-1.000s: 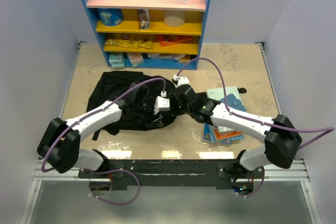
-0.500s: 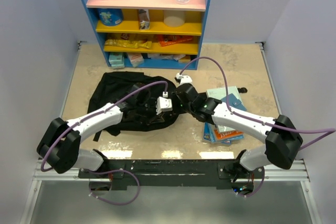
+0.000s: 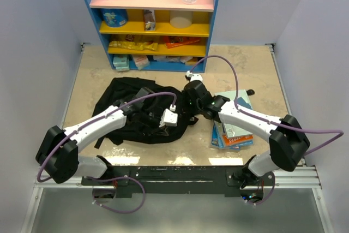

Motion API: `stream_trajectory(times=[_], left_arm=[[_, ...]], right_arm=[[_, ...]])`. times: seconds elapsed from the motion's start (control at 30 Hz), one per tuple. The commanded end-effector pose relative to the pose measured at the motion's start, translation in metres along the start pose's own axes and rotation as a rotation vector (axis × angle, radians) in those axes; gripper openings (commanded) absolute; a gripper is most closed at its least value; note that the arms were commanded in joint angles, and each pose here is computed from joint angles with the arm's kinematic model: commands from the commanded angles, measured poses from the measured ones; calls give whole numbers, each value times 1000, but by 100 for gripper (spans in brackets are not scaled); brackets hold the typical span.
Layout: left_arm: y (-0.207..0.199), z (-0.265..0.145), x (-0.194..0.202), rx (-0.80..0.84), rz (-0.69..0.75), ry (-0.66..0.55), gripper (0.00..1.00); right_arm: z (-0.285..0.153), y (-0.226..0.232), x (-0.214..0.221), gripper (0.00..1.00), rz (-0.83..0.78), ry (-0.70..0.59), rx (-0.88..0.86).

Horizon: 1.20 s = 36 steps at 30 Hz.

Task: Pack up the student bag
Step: Unzip the student bag at the center of the board.

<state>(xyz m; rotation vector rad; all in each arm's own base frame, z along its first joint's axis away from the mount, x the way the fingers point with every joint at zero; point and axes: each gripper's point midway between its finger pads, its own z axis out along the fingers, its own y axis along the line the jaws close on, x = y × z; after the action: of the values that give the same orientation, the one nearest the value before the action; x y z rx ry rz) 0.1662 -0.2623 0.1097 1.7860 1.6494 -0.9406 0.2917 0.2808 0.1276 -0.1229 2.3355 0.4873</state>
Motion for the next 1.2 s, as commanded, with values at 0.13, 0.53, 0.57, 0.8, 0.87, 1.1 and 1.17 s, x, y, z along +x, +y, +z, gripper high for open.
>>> stream_trajectory(times=[0.13, 0.53, 0.57, 0.8, 0.87, 1.1, 1.17], left_arm=[[-67, -14, -6, 260, 51, 12, 0], [-84, -23, -4, 323, 127, 27, 0], [-85, -23, -3, 330, 134, 27, 0], [-95, -25, -1, 375, 177, 31, 0], [-93, -25, 0, 369, 181, 42, 0], [-30, -20, -19, 66, 78, 92, 27], [1, -22, -28, -43, 46, 72, 39]], right_arm=[[-1, 2, -48, 0, -19, -126, 16], [18, 9, -76, 0, -66, -160, 0], [26, 10, -74, 0, -74, -151, 4], [57, 24, -87, 0, -90, -160, -16], [60, 29, -93, 0, -94, -166, -19], [40, 11, -78, 0, -65, -167, 6], [25, 4, -82, 0, -32, -204, 30]])
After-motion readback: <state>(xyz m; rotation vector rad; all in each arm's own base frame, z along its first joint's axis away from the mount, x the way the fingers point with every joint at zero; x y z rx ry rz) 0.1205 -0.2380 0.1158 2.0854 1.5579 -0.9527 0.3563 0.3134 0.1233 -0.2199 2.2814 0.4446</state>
